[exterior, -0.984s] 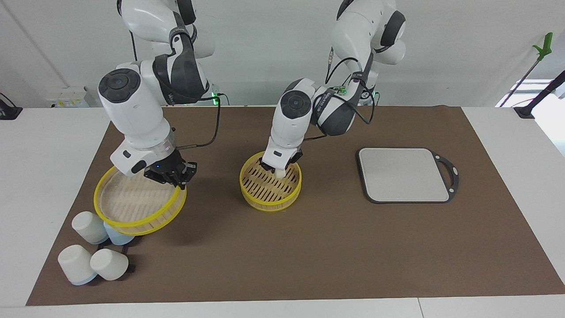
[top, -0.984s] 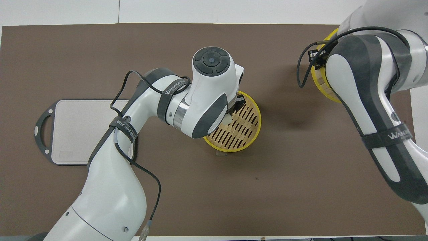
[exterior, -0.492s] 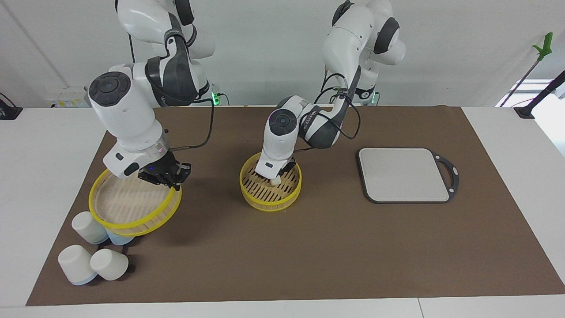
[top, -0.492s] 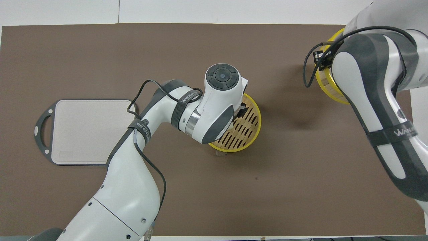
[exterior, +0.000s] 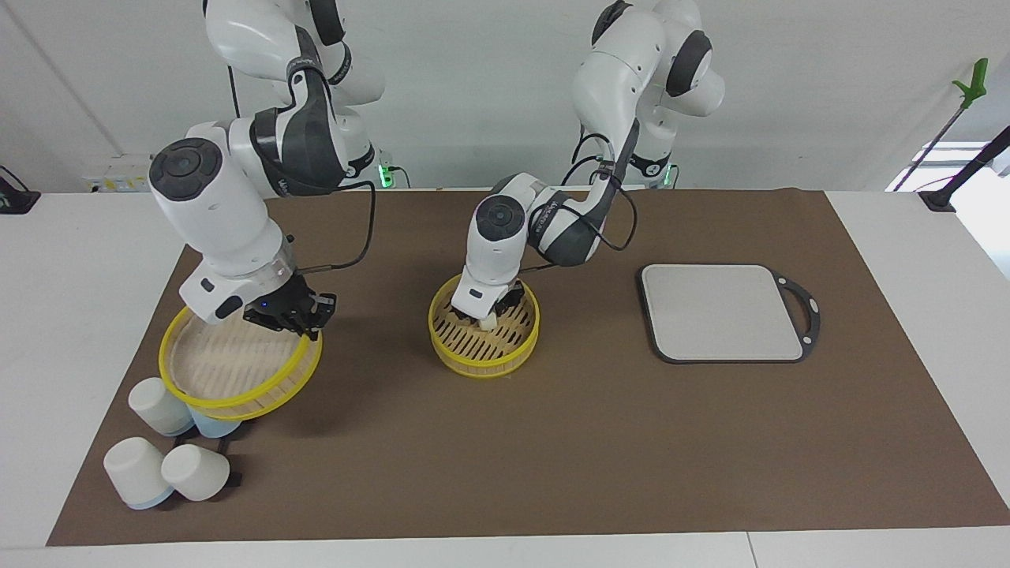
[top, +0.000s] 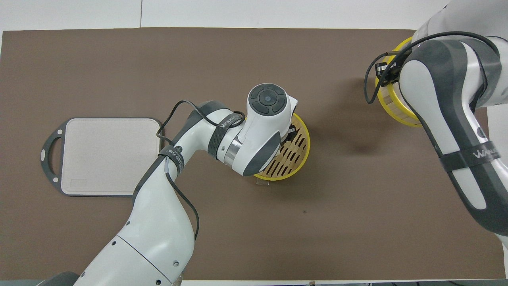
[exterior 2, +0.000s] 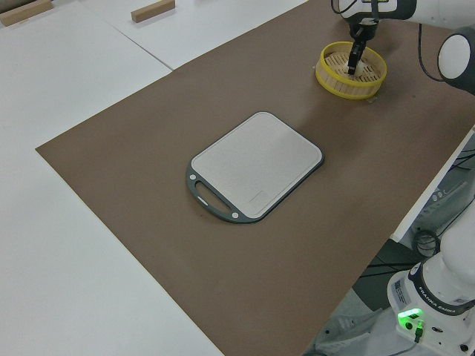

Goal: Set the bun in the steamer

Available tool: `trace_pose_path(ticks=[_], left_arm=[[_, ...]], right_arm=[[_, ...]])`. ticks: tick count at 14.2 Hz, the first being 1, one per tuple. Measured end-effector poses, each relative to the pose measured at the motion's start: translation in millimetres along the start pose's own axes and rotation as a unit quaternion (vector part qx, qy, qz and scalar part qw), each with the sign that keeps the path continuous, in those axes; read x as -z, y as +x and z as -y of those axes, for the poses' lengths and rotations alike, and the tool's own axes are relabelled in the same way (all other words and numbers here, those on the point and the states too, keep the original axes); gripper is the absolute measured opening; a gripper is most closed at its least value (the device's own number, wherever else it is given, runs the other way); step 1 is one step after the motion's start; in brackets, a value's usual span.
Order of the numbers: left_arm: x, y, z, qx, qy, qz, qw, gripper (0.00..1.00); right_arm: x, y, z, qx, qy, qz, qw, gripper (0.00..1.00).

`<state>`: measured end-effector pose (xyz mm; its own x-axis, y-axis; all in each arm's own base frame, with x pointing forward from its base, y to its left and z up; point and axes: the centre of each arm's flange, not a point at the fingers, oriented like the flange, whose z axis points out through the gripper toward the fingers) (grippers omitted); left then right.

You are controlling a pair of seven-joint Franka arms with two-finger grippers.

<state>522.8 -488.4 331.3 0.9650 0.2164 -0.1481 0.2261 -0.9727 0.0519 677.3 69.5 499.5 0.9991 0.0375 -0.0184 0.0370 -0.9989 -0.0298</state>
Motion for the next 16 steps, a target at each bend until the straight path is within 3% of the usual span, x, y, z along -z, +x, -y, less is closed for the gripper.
trace_pose_path(ticks=[3, 5, 9, 12, 16], left_arm=[[10, 1, 1, 0.009, 0.0, -0.003, 1.0, 0.99], [37, 13, 10, 0.021, -0.004, -0.014, 1.0, 1.0], [145, 52, 74, 0.076, -0.024, -0.048, 0.996, 1.0], [205, 81, 147, 0.114, -0.026, -0.052, 0.992, 1.0], [245, 109, 232, 0.103, -0.02, -0.048, 0.993, 1.0]], right_arm=[[-3, 0, 1, 0.001, 0.0, 0.002, 1.0, 0.09], [-4, -1, 3, 0.002, 0.001, 0.003, 1.0, 0.09], [-3, -2, 30, -0.027, 0.003, -0.006, 1.0, 0.09], [-6, -17, 121, -0.072, 0.005, -0.008, 0.997, 0.09], [-31, -55, 270, -0.135, 0.006, -0.007, 0.991, 0.09]])
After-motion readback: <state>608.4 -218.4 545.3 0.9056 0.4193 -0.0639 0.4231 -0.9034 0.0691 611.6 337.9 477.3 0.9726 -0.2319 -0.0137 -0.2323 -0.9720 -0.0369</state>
